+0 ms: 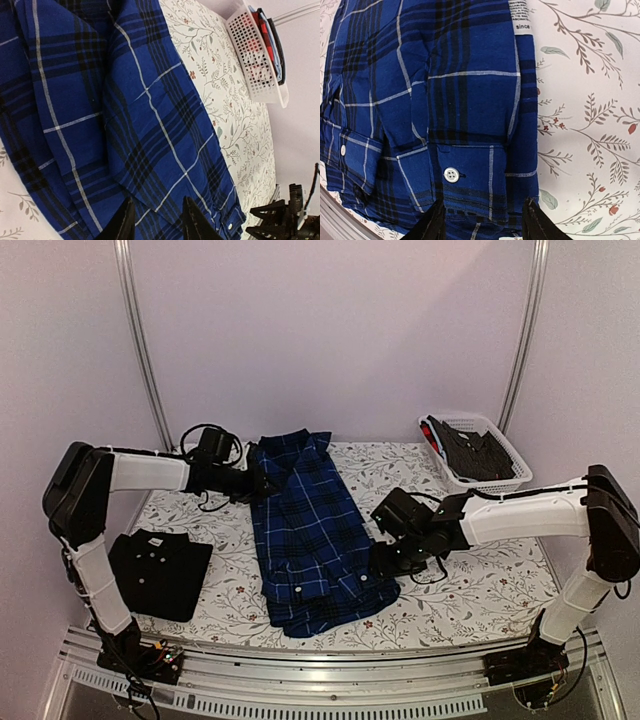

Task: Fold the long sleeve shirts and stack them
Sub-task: Adjust the sleeve of the rectangle-folded shirt, then move the rectangle-folded shirt to the center of the board.

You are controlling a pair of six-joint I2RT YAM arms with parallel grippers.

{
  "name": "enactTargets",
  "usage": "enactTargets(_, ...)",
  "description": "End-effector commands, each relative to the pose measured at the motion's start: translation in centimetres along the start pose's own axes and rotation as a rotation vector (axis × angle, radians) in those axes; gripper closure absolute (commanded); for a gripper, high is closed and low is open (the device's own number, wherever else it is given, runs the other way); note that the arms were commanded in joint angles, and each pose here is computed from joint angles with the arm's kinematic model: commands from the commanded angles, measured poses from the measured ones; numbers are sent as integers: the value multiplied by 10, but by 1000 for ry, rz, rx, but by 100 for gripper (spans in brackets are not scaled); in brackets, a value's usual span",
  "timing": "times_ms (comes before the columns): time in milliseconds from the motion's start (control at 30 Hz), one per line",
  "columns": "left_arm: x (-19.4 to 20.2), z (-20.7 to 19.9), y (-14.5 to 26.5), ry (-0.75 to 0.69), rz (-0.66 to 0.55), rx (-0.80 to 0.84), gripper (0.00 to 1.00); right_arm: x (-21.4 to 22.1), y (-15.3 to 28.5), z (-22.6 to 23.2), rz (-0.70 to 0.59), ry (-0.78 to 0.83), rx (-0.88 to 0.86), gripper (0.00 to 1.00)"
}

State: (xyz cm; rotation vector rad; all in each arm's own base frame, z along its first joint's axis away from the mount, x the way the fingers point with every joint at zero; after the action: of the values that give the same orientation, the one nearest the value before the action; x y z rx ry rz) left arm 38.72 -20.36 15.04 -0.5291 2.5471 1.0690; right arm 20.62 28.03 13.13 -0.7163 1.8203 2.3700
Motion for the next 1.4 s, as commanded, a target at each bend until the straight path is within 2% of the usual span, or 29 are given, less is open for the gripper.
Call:
enactTargets(0,-9,-18,-6,-47,-10,41,70,-20,17,-4,-90,-2,-11,41)
enactTargets(167,-17,-22,-32,-47,-5,41,74,-35,1,-18,-98,-9,-82,40)
enactTargets(400,-42,-13,-82,-50,1,8,76,-26,-23,-22,-51,21,-153,42)
enactTargets(433,-45,5,-100,-25,17,-50,78,-16,-35,-25,-11,29,-152,44)
enactTargets(633,-53,29,-124,12,27,-133,79,5,-48,-36,43,25,-116,48)
enactTargets(733,-49,37,-132,22,49,-150,79,12,-50,-38,62,32,-114,53)
enactTargets(833,-45,41,-136,25,65,-157,79,21,-50,-34,91,46,-116,66)
enactTargets(933,-39,40,-136,25,90,-151,80,35,-47,-30,127,64,-105,83)
enactTargets(1033,-28,31,-134,5,119,-144,79,52,-39,-27,161,62,-104,93)
enactTargets(1267,32,1,-120,-37,219,-119,80,97,-2,-14,215,44,-129,95)
enactTargets(1367,57,-17,-106,-58,246,-97,80,117,19,0,234,42,-159,90)
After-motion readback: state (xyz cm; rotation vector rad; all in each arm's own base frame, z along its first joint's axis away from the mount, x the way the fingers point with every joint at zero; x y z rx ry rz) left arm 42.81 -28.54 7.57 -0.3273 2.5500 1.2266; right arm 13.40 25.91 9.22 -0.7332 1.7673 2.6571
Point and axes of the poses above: each gripper's point midway between its finger pads, its own y axis back along the fingers, its own z axis along the line the jaws close on, x = y × z, the point moved 8 cm from there along y, back along the fingers, and after that the axes turned 4 degrees about y, right-handed, at the moved point
